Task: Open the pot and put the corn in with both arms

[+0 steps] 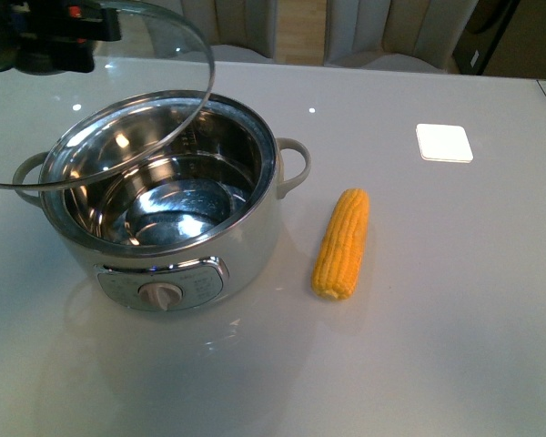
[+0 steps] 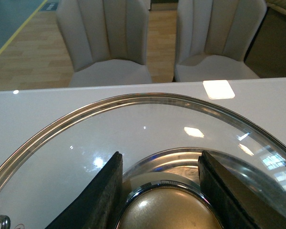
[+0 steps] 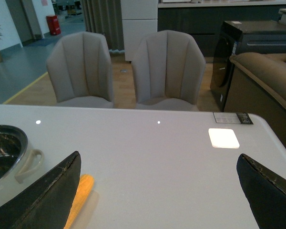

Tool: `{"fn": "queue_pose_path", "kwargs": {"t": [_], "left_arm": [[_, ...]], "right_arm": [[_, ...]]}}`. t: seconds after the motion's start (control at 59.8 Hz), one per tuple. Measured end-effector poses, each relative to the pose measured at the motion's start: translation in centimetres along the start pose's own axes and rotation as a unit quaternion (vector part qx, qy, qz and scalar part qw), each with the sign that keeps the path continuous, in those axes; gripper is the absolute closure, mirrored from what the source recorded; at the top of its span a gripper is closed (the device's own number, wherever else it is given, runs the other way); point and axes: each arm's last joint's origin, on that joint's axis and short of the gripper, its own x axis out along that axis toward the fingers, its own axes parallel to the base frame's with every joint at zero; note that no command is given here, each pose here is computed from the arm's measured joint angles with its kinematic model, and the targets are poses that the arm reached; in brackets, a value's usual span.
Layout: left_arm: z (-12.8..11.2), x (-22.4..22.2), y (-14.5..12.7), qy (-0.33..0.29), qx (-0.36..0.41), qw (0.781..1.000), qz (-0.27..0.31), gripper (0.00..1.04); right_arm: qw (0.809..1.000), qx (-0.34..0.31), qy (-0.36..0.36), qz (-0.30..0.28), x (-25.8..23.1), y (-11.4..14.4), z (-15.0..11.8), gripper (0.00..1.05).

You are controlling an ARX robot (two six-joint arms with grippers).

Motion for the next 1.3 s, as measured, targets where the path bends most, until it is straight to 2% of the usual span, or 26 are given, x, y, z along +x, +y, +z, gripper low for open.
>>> {"fn": "queue_pose_path", "kwargs": {"t": [0.468,0.702,1.153,1.304], "left_arm": [[-2.9,-4.4,8.6,0.014,-0.011,0.997,0.073,0.63],[-3.6,-6.1,12.6,-0.003,-0.009,0.994,0.109,0.63],[-9.7,-6.5,15.0,0.052,-0.016,0.989,0.134,0.63],[-10.3,-6.0,16.0,0.052,-0.025,0.988,0.146,0.63]], "right_arm": [[1.000,0.000,0.000,0.000,0.0,0.0,0.0,0.09],[1.000,0.000,0.000,0.000,0.0,0.0,0.0,0.09],[1.000,0.000,0.000,0.000,0.0,0.0,0.0,0.09],[1.000,0.000,0.000,0.000,0.0,0.0,0.0,0.09]]}}
